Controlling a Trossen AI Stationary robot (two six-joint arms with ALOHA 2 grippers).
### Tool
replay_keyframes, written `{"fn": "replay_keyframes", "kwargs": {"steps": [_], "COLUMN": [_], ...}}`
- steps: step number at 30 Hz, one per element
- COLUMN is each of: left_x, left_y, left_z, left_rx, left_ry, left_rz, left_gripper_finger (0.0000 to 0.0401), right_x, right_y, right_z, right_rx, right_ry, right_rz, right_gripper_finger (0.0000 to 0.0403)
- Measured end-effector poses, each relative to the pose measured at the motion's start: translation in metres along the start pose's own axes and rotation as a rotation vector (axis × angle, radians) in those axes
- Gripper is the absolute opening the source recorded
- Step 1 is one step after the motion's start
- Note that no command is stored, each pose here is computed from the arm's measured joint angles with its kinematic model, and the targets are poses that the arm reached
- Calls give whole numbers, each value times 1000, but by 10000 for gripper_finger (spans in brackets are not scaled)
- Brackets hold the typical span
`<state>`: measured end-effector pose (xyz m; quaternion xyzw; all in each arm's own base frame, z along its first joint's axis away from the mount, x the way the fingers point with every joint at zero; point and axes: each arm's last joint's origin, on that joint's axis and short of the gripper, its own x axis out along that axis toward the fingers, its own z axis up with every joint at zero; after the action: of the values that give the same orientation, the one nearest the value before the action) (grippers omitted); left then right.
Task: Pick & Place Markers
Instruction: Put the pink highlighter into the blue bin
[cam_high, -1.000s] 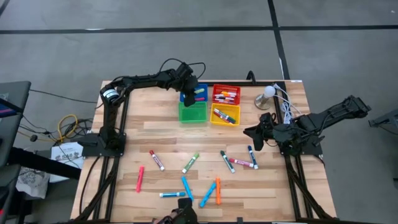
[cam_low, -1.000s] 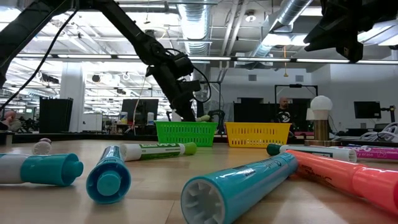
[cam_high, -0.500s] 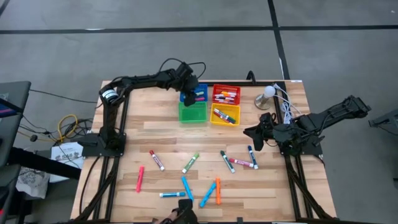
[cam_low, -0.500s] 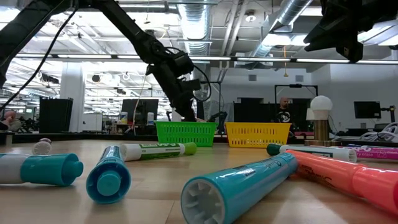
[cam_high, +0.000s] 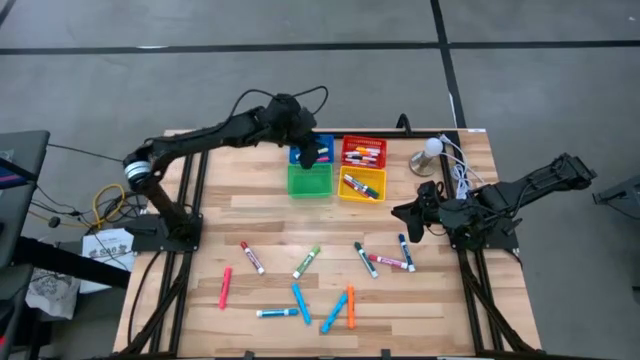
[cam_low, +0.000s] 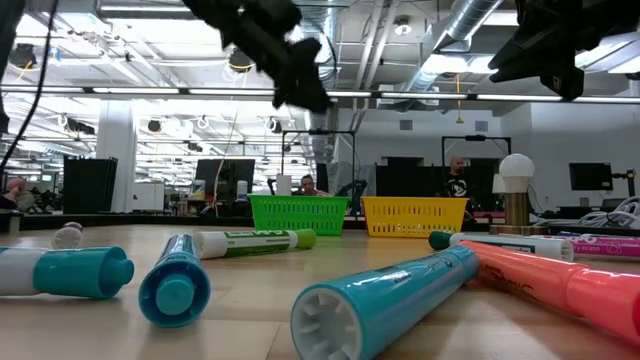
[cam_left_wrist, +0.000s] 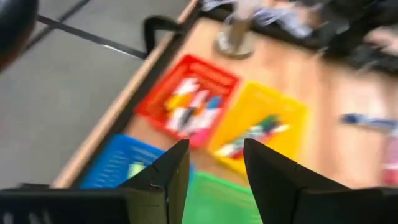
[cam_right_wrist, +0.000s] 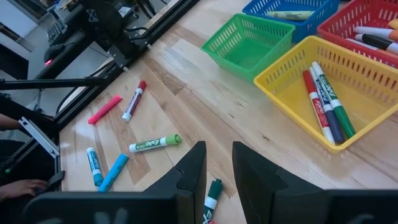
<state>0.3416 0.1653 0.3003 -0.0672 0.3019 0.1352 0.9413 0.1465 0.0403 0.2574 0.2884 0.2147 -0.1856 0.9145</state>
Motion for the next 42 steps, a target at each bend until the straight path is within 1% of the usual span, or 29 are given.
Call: {"fn": "replay_keyframes", "kwargs": {"steps": [4,6,11,15,20,23,28,30,38,42], "left_x": [-28,-42,-69,-84,-92,-95,-94,-92,-82,-82], "left_y": [-38,-56,-96,-126,-161,-181,-200,-205,-214,-220], "left_z": [8,8,2,-7,-21,-32,-58,-71,-118,-142], "left_rx": [-35,-80,-199,-240,-263,-297,-342,-378,-702,-794], "left_ry": [-5,5,86,160,233,259,328,372,519,583], "left_rz": [-77,-116,-197,-192,-187,-191,-165,-150,-12,51], "left_gripper_finger": [150,150,150,150,150,150,150,150,150,150], "right_x": [0,0,0,0,0,0,0,0,0,0], "right_y": [0,0,1,1,1,1,0,0,0,0], "right_z": [0,0,0,0,0,0,0,0,0,0], "right_rx": [0,1,4,4,4,3,3,2,1,0], "right_ry": [0,-1,-5,-5,-4,-4,-4,-4,-2,-2], "right_rz": [0,1,5,5,5,4,4,3,1,1], "right_gripper_finger": [67,67,67,67,67,67,67,67,67,67]}}
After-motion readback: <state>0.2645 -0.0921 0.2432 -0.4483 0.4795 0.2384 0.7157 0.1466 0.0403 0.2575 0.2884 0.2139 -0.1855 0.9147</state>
